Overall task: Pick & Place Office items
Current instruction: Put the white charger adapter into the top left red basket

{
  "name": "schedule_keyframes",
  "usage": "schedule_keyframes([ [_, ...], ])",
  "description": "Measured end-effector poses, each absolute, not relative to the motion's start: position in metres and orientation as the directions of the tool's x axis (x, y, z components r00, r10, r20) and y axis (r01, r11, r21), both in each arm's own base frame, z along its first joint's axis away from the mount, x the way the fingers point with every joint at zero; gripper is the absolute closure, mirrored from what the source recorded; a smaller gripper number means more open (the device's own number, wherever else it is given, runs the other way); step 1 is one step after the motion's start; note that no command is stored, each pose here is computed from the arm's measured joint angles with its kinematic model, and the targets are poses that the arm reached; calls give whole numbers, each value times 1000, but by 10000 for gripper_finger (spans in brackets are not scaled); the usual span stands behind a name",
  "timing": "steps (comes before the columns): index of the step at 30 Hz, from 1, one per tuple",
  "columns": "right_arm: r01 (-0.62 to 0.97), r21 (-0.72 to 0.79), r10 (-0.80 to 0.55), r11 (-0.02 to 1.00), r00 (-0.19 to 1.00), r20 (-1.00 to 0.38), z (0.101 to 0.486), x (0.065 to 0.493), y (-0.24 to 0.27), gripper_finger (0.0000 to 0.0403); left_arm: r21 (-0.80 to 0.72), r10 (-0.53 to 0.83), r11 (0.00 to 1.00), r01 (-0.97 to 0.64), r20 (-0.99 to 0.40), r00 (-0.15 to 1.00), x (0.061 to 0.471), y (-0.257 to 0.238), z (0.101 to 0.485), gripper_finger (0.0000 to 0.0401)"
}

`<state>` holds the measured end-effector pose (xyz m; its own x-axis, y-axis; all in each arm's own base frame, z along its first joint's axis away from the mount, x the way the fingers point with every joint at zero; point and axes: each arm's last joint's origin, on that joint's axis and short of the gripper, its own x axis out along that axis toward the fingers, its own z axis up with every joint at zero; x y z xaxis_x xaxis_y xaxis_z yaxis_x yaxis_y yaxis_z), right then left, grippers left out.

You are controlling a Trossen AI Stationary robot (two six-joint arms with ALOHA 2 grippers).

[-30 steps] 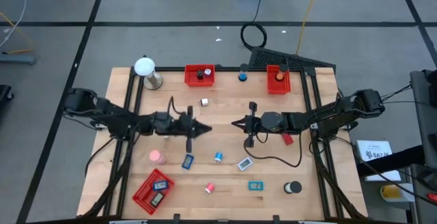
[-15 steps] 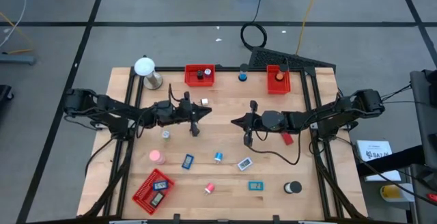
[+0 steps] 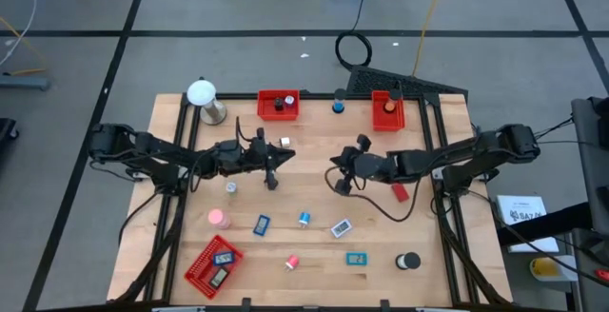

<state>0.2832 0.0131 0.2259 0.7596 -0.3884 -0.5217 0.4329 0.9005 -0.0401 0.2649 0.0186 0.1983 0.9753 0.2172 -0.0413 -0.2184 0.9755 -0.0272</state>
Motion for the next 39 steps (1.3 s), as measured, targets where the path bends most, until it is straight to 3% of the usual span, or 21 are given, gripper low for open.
schedule_keyframes([
  [6, 519, -23, -397, 855, 625, -672, 243, 280, 15, 403, -23, 217, 976, -218, -48, 975, 265, 19, 198, 375],
  [15, 486, -48, -391, 872, 635, -666, 270, 305, 44, 403, -23, 217, 976, -218, -48, 975, 265, 19, 198, 375],
  [27, 469, -79, -373, 880, 576, -727, 263, 312, 61, 396, -22, 217, 976, -218, -49, 975, 265, 19, 198, 375],
  [35, 503, -85, -344, 860, 449, -825, 254, 296, 67, 376, -22, 217, 976, -218, -49, 975, 265, 19, 198, 375],
  [39, 535, -81, -323, 841, 376, -868, 251, 289, 66, 348, -22, 217, 976, -218, -49, 975, 265, 19, 198, 375],
])
